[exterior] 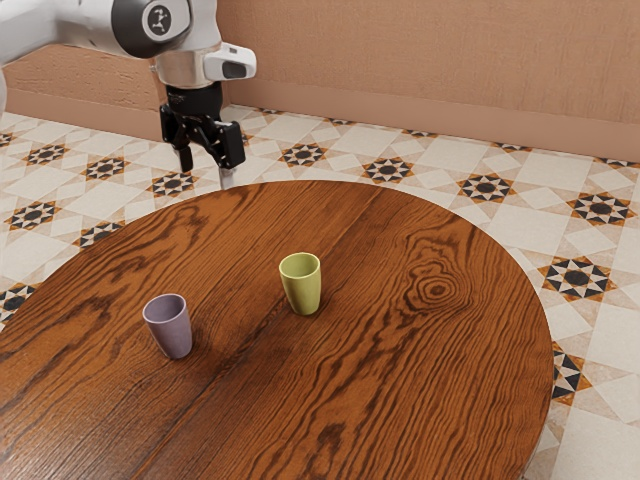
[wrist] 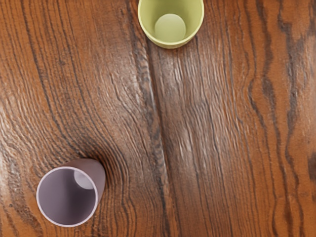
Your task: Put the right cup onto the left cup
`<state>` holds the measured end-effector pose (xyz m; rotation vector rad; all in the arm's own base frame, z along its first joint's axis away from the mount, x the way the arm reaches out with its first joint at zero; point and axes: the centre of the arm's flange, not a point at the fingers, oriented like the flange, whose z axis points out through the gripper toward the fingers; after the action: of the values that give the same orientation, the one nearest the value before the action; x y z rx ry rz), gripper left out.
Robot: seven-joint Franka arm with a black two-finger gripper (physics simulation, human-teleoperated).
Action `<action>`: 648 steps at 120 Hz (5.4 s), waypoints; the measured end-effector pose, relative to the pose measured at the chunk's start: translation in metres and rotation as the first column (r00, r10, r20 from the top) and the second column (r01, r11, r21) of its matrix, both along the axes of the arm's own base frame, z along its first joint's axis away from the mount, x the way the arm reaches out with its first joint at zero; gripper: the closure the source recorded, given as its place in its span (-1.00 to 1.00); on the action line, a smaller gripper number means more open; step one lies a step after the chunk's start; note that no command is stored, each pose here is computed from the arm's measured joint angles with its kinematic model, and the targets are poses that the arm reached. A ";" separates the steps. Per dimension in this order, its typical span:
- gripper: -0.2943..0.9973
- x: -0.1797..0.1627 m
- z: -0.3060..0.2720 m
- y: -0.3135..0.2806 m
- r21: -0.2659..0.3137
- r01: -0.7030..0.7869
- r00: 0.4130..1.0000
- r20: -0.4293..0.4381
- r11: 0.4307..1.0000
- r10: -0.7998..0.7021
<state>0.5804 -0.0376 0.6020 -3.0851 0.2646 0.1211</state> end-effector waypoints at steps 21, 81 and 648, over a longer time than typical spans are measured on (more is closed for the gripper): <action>-0.54 0.003 -0.005 -0.002 -0.003 0.005 1.000 -0.002 1.000 -0.005; -0.36 0.054 -0.106 -0.027 -0.052 0.026 0.998 -0.059 0.998 -0.029; 0.67 -0.035 -0.177 0.097 0.032 -0.297 0.954 -0.025 0.954 0.298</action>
<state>0.5453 0.0590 0.4249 -3.0739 -0.2030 0.1775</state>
